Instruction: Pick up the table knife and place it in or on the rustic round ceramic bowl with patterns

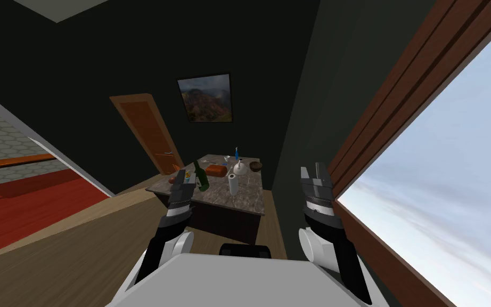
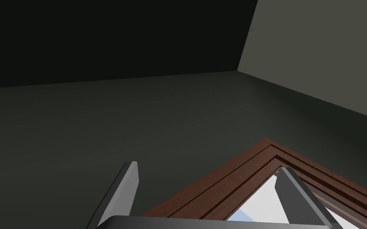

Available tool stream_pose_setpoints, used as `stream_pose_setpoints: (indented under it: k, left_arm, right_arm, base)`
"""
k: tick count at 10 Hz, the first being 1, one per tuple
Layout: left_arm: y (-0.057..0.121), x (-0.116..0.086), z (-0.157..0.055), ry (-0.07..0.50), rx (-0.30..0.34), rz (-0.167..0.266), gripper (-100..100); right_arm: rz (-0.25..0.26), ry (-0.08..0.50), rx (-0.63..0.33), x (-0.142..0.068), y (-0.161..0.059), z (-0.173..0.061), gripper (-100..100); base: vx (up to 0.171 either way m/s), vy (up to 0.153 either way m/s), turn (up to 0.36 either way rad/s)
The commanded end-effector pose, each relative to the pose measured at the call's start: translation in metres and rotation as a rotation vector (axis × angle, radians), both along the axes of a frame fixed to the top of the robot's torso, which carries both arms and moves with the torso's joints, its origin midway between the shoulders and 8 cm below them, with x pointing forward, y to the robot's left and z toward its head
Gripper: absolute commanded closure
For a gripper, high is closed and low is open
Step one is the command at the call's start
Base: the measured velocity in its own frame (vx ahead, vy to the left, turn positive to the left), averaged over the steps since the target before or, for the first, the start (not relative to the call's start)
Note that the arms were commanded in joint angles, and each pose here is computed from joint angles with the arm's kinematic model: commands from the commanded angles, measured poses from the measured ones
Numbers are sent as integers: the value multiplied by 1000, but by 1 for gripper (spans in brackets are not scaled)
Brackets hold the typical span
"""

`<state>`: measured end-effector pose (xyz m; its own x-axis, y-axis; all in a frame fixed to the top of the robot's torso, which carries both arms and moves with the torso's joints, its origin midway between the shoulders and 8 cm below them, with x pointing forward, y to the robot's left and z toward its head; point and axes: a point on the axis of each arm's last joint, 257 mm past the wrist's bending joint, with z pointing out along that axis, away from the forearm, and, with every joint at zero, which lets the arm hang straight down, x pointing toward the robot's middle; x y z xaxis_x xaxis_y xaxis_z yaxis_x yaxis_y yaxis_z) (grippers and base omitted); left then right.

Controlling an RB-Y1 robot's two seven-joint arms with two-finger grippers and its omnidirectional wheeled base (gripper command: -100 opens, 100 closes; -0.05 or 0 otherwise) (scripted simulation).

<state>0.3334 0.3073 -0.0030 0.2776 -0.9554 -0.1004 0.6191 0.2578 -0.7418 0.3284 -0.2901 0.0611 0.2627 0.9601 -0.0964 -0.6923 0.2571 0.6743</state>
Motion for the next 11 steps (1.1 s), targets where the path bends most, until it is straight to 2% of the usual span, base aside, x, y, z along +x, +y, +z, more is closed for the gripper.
stream_pose_setpoints:
  k: [1,4,7,8,11]
  left_arm:
    - [0,0,0,0,0,0,0]
    - [0,0,0,0,0,0,0]
    - [0,0,0,0,0,0,0]
    - [0,0,0,0,0,0,0]
    - [0,0,0,0,0,0,0]
  right_arm:
    - [17,17,-17,5,3,-4,-100]
    - [65,82,-52,23,10,-19,-100]
    - [121,186,-79,49,17,-46,-100]
    - [124,188,-87,49,18,-46,-100]
    - [178,322,-111,79,22,-84,-100]
  base:
    - [-25,4,47]
    - [-45,14,87]
    - [-30,17,150]
    - [-23,9,47]
    - [-35,20,186]
